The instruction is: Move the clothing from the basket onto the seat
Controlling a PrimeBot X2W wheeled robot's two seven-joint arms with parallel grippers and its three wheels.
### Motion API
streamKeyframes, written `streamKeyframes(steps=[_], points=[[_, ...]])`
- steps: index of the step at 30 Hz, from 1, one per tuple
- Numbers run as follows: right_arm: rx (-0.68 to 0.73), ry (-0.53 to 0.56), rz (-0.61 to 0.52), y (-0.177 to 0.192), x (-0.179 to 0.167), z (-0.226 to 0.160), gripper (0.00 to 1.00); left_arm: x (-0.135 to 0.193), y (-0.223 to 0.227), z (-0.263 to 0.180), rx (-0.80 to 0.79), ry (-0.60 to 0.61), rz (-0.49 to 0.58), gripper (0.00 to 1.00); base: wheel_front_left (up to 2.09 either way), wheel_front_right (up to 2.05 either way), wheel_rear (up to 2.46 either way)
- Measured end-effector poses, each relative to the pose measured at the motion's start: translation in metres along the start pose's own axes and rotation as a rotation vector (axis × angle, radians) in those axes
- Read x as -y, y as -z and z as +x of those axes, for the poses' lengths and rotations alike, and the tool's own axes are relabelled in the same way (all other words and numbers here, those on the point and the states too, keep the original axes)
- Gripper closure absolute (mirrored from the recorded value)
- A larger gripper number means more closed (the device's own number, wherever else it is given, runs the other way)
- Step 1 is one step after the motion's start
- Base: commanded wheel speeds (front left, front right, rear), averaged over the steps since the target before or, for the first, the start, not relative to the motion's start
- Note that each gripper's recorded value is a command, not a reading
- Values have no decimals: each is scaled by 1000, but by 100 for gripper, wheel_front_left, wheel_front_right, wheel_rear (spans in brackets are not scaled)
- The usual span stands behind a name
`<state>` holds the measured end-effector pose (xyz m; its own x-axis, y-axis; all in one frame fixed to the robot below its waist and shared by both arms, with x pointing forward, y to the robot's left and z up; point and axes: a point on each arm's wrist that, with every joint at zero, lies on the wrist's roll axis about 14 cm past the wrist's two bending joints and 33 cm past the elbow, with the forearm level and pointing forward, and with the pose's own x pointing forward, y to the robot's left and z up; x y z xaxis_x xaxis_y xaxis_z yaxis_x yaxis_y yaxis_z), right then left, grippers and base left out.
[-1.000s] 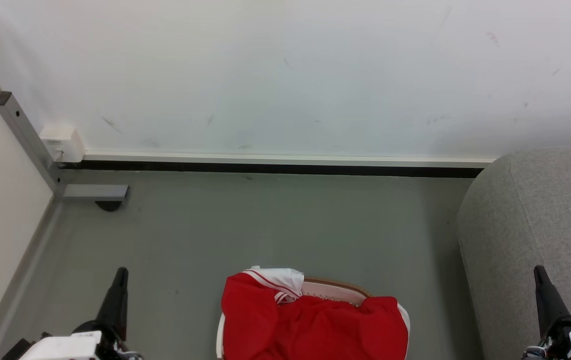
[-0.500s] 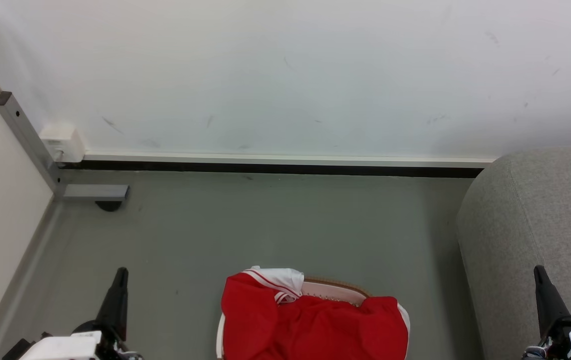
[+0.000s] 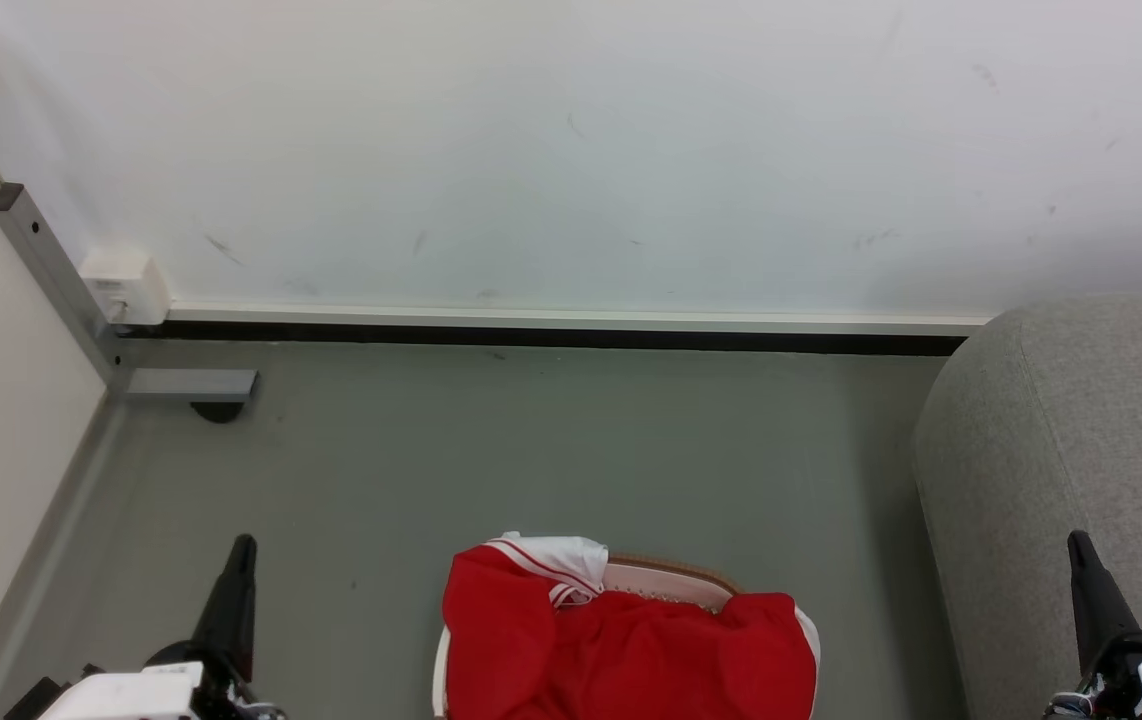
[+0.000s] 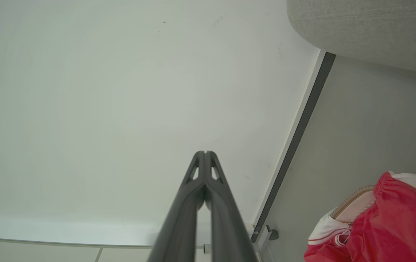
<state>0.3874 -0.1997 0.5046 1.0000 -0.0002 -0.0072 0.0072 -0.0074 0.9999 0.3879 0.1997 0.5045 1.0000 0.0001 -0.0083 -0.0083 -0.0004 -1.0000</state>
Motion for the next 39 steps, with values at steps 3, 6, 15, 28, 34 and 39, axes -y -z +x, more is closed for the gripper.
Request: streamKeyframes(steps=[3,6,15,28,34,39], points=[[0,0,0,0,0,0,100,0,0,0,0,0,0,100,0,0,0],[0,0,0,0,0,0,0,0,0,0,0,0,0,0,0,0,0],[-1,69,17,8,24,-12,0,-25,1,-12,17,-74,-9,0,0,0,0],[1,9,-80,17,4,-9,0,-4,-2,-8,47,-13,155,0,0,0,0],[-5,-16,-196,21,-4,-8,0,4,0,-8,50,7,287,0,0,0,0],[-10,-37,-305,23,-10,-8,0,11,3,-6,51,24,401,0,0,0,0]])
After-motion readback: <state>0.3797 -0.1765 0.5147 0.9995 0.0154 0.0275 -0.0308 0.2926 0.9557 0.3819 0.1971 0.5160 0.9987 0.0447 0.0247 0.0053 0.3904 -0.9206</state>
